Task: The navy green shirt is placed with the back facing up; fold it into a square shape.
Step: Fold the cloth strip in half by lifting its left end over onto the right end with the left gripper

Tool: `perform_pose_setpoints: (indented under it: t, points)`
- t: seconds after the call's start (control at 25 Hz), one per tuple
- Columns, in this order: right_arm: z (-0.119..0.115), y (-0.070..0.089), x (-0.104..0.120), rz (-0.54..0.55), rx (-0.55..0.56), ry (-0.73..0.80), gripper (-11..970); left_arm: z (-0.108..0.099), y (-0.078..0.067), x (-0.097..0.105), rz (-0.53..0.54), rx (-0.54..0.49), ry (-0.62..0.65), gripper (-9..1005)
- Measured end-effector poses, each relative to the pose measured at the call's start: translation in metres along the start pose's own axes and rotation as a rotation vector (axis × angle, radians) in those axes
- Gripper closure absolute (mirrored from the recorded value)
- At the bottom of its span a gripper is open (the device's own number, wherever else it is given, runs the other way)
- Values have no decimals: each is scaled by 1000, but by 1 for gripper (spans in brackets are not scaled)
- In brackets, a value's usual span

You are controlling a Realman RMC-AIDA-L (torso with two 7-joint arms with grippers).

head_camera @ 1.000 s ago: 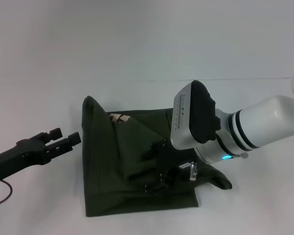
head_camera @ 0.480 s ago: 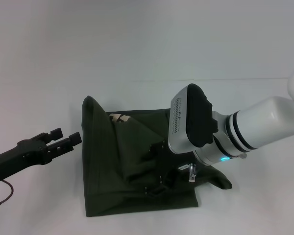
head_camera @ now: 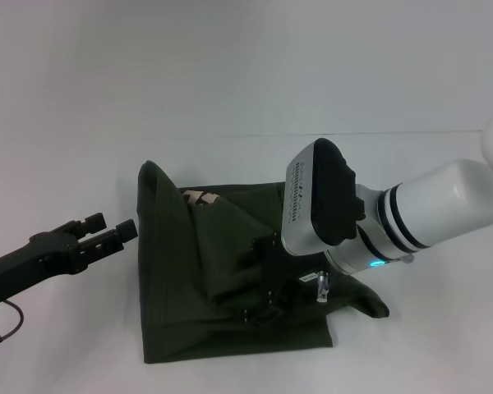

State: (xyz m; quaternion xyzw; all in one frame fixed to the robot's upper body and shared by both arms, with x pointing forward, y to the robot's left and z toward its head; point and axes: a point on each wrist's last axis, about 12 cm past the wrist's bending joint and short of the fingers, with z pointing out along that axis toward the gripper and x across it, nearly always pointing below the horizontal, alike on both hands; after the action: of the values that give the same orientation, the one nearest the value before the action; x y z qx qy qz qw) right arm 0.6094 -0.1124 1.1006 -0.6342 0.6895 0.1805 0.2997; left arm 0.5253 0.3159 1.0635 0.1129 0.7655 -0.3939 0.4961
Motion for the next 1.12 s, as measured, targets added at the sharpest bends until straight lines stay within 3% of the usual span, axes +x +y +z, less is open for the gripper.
perform_pose_setpoints:
  t: [0.92, 1.12]
  points:
    - [12, 5, -5, -49, 20, 77, 234, -1, 1, 1, -5, -9, -11, 152]
    - [9, 4, -12, -49, 29, 60, 439, -3, 1, 2, -8, -12, -11, 152]
